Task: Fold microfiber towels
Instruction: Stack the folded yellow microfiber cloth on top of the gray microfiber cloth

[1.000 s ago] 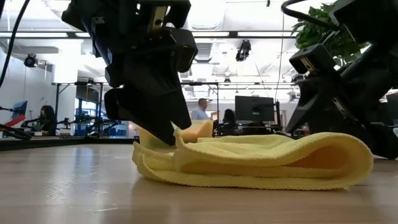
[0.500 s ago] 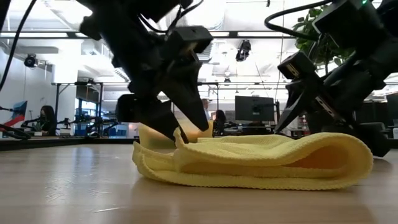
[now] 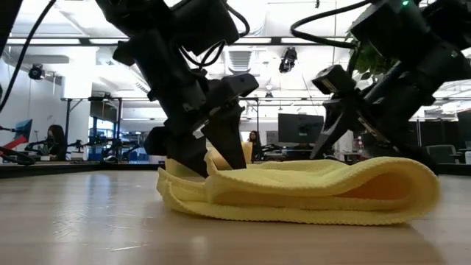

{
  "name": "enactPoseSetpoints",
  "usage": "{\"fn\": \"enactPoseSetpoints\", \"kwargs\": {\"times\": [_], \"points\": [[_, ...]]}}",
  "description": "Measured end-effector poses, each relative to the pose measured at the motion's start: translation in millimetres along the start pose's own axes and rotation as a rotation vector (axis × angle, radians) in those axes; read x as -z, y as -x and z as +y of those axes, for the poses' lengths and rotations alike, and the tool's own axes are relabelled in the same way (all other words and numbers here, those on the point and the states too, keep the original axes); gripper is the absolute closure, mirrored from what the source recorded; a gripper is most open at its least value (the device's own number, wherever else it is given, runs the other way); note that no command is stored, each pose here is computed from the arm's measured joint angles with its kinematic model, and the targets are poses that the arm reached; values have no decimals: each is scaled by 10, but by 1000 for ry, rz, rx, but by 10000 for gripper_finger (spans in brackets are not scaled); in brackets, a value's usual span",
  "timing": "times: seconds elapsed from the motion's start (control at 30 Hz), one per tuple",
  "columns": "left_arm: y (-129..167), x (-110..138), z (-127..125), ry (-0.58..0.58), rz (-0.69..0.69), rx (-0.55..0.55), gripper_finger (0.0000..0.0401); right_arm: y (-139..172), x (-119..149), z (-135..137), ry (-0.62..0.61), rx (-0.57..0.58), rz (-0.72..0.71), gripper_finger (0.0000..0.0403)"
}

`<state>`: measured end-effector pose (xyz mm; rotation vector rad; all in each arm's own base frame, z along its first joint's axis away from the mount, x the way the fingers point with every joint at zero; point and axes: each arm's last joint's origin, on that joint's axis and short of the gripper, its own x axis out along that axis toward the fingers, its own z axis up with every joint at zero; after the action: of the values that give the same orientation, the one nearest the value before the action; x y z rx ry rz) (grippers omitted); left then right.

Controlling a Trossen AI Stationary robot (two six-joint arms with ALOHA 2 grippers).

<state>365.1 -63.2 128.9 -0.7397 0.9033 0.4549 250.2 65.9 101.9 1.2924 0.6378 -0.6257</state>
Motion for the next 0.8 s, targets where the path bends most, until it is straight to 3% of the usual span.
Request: {"fn": "enactPoseSetpoints", "kwargs": {"times": [0.37,0.8], "points": [[-63,36,41,-3,21,-19,186,-31,0,49,52,13,-2,187],[-72,27,55,1,22,-23,186,-38,22,94,220,-49,61,355]]}}
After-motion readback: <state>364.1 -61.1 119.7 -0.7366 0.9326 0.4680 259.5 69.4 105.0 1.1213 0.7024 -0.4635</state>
